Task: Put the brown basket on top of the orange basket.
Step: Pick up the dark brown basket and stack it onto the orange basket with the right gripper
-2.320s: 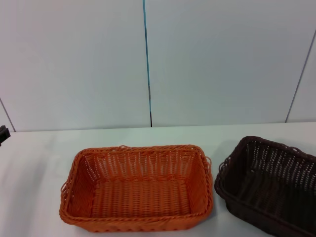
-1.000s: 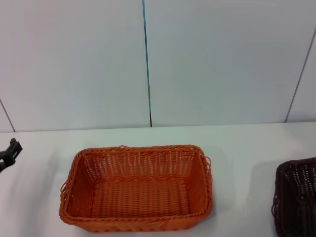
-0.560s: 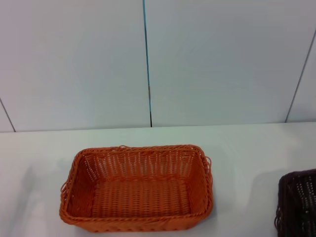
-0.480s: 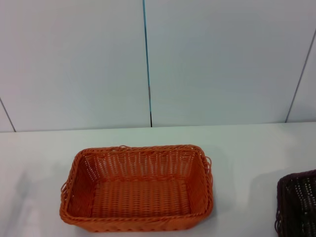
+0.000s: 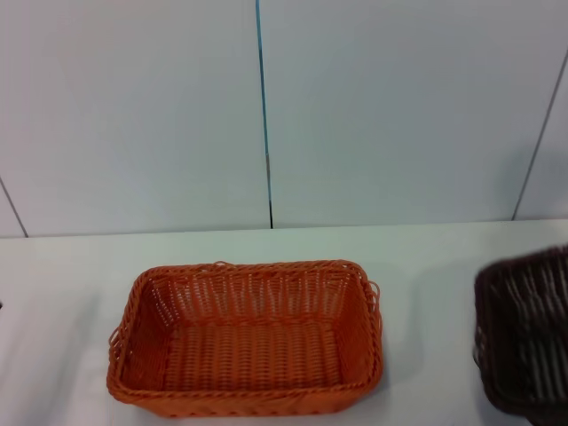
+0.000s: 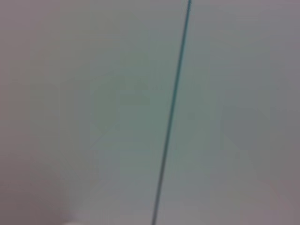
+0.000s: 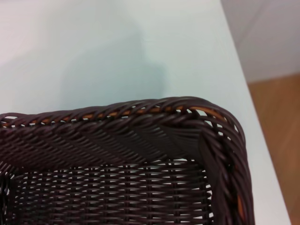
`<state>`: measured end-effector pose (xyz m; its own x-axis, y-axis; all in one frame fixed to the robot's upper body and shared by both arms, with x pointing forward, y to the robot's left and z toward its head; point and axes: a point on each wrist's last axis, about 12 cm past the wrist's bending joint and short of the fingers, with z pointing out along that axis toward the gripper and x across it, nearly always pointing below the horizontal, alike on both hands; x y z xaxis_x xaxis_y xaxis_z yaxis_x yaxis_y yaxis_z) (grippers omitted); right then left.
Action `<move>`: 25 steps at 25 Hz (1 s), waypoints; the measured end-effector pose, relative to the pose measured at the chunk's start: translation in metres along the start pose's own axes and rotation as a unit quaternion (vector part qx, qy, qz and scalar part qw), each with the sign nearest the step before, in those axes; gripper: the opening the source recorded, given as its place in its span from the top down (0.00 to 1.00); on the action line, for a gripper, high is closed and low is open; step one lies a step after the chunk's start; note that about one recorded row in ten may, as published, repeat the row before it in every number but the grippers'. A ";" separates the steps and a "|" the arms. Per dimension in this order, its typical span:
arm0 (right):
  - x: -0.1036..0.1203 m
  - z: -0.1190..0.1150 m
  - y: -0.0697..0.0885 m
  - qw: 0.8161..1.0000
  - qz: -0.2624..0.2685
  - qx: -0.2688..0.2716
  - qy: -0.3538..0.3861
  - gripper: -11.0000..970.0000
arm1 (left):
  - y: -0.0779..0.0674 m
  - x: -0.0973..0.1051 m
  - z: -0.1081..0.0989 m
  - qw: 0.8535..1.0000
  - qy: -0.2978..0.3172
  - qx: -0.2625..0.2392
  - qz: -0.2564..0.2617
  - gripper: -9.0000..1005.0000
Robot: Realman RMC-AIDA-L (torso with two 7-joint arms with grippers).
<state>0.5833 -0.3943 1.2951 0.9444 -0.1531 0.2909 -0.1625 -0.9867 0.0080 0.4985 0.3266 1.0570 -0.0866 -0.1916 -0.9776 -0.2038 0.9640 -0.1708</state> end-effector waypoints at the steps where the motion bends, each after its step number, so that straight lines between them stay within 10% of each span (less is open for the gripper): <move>1: 0.004 -0.003 -0.005 1.000 -0.007 0.003 0.005 0.86 | -0.002 -0.001 -0.002 1.000 -0.012 0.010 -0.005 0.12; 25: 0.051 -0.052 -0.117 0.988 -0.123 0.056 0.073 0.86 | -0.005 0.011 -0.002 0.999 -0.016 0.046 0.008 0.12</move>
<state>0.6357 -0.2836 1.3591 0.8987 0.0938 0.4285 0.1075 -0.9942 -0.0079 0.4962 0.3195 1.0474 -0.0579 -0.1708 -0.9836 -0.1123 0.9801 -0.1636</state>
